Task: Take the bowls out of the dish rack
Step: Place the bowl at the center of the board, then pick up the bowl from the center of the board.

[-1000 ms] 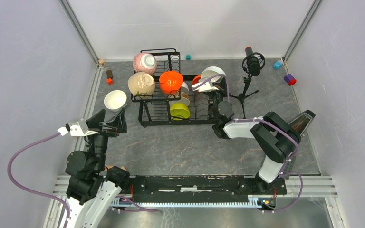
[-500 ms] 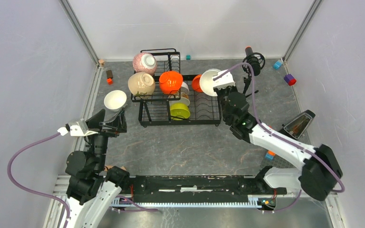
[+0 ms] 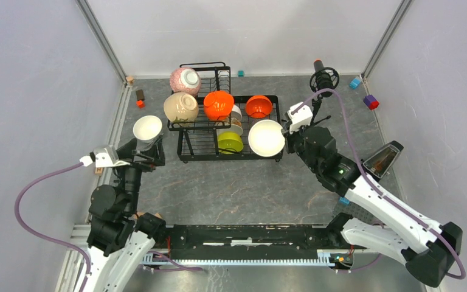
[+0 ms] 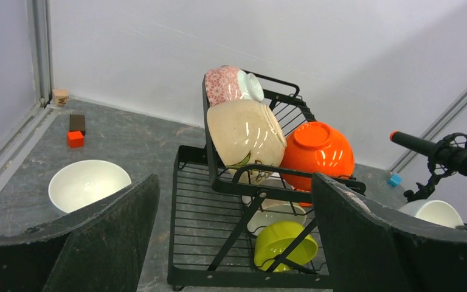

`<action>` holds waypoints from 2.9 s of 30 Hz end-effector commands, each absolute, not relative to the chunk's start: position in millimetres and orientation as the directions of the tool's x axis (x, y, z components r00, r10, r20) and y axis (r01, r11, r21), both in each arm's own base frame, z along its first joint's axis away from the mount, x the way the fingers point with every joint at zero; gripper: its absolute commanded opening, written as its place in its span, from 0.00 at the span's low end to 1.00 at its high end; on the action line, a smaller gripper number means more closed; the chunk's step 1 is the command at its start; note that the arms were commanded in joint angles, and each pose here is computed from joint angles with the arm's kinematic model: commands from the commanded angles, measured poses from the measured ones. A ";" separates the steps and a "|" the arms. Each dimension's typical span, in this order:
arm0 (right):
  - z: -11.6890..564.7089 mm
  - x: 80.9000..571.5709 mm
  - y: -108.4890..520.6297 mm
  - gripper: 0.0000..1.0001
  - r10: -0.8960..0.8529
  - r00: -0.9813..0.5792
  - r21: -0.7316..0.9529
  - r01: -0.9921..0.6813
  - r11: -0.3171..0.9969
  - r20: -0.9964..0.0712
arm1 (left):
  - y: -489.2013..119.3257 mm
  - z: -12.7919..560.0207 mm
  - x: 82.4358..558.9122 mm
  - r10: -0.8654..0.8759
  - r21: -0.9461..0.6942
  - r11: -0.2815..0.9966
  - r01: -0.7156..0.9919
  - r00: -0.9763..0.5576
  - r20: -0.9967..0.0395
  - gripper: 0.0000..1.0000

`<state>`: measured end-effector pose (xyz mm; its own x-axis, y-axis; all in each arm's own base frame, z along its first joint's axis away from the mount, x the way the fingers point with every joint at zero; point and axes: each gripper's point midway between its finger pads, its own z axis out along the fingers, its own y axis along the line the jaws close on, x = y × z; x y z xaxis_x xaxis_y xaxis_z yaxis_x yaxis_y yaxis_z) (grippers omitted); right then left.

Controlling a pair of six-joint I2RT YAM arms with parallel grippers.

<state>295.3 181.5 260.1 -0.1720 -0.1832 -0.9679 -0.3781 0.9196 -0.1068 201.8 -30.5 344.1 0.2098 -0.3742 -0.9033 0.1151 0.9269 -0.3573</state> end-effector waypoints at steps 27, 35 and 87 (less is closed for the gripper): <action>146.5 212.1 206.3 0.00 -0.225 -0.506 0.158 -0.606 0.779 -0.833 | -106.0 311.8 202.0 -0.384 -0.474 0.845 0.250 -0.333 -0.861 1.00; 112.1 197.9 210.3 0.00 -0.278 -0.587 0.202 -0.621 0.757 -0.761 | -123.2 292.3 184.0 -0.332 -0.512 0.822 0.248 -0.523 -0.785 1.00; 109.7 203.1 147.0 0.71 0.017 -0.558 0.219 -0.297 0.929 -0.830 | -320.8 160.2 140.4 -0.246 -0.442 0.891 0.105 -0.706 -0.664 1.00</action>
